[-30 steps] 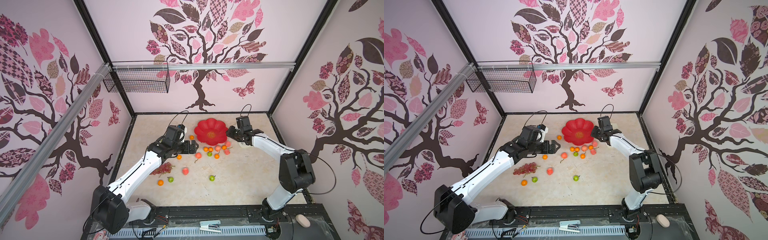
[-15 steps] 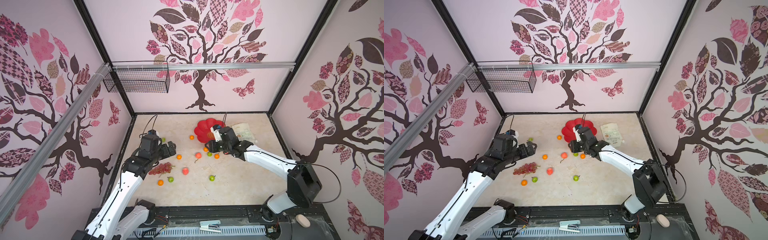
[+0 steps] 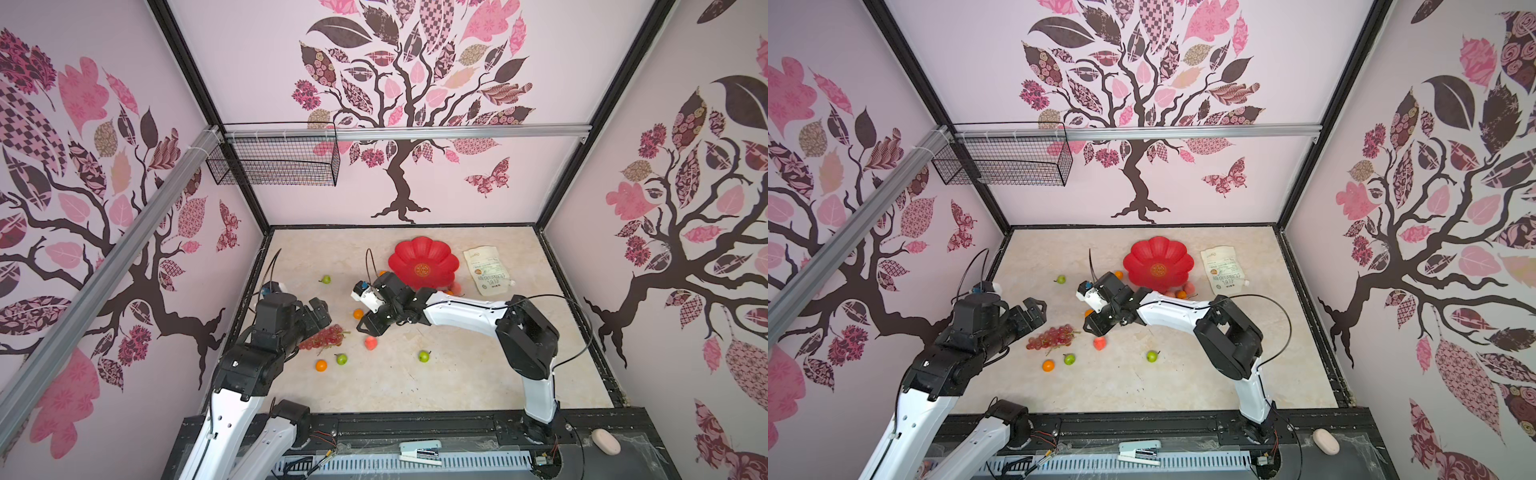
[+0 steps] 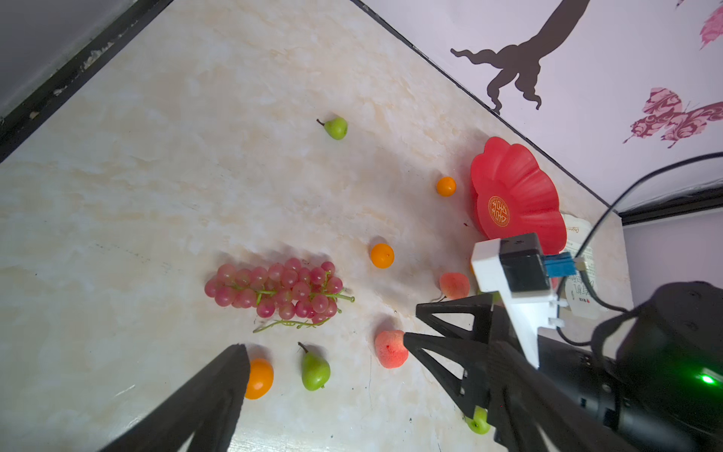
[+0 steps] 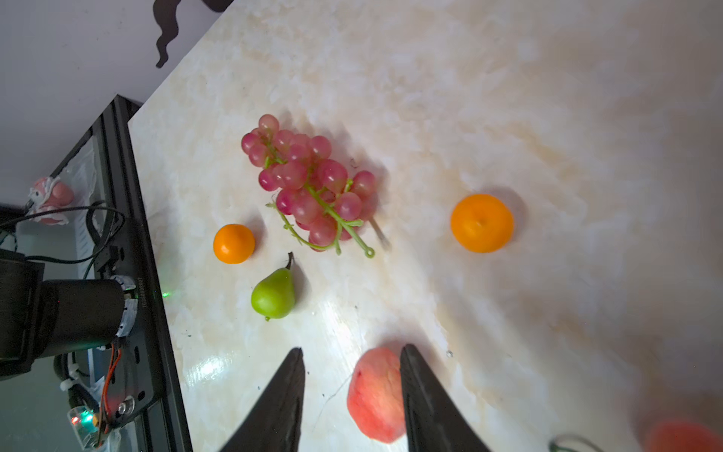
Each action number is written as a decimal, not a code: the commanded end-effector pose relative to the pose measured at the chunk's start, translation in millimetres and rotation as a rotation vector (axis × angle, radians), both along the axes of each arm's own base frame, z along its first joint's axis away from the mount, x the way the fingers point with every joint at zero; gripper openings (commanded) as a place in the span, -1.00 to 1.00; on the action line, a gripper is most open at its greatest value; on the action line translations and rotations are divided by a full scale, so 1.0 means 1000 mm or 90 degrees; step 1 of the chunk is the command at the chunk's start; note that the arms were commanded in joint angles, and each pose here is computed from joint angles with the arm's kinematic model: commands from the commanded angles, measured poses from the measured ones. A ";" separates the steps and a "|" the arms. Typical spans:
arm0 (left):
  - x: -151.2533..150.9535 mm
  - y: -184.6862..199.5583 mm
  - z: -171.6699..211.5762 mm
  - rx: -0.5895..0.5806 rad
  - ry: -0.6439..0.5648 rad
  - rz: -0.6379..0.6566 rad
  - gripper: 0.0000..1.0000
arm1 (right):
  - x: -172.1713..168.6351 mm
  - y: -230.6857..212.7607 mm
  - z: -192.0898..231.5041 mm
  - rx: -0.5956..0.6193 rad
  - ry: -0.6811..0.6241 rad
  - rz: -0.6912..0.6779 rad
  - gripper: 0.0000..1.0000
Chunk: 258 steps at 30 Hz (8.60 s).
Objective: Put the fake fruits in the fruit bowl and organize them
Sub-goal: 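Move the right gripper across to the pink grape bunch, then close the right gripper on the grape stem and lift, then carry the grapes over the red bowl with the right gripper while the left gripper approaches, then lower the grapes into the bowl and open the right gripper, then move the right gripper to the stemmed pink peach beside the bowl, then close the right gripper on the pink peach and lift it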
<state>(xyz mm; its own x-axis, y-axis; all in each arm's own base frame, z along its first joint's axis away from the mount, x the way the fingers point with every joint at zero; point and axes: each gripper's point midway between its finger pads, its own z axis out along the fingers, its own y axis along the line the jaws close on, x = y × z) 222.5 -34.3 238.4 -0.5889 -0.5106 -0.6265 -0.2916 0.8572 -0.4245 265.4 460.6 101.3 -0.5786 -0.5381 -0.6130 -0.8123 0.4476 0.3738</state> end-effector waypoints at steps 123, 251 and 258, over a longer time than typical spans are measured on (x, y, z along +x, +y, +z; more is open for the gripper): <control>0.114 -0.184 0.033 -0.047 -0.113 -0.433 0.97 | 0.161 -0.209 0.163 -0.066 -0.223 -0.513 -1.00; 0.101 -0.380 -0.094 -0.001 0.028 -0.781 0.95 | 0.151 -0.356 -0.069 0.057 0.309 -0.700 -0.36; 0.100 -0.382 -0.095 0.000 0.029 -0.784 0.95 | 0.156 -0.352 -0.070 0.078 0.315 -0.690 -0.36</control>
<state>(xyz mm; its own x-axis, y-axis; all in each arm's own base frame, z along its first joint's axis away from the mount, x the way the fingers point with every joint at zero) 319.2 -407.2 134.7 -0.7143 0.4010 -0.5736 0.6804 0.5896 -0.4352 409.3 106.5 28.3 -0.8857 0.4145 -0.2090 0.2189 0.7700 0.5993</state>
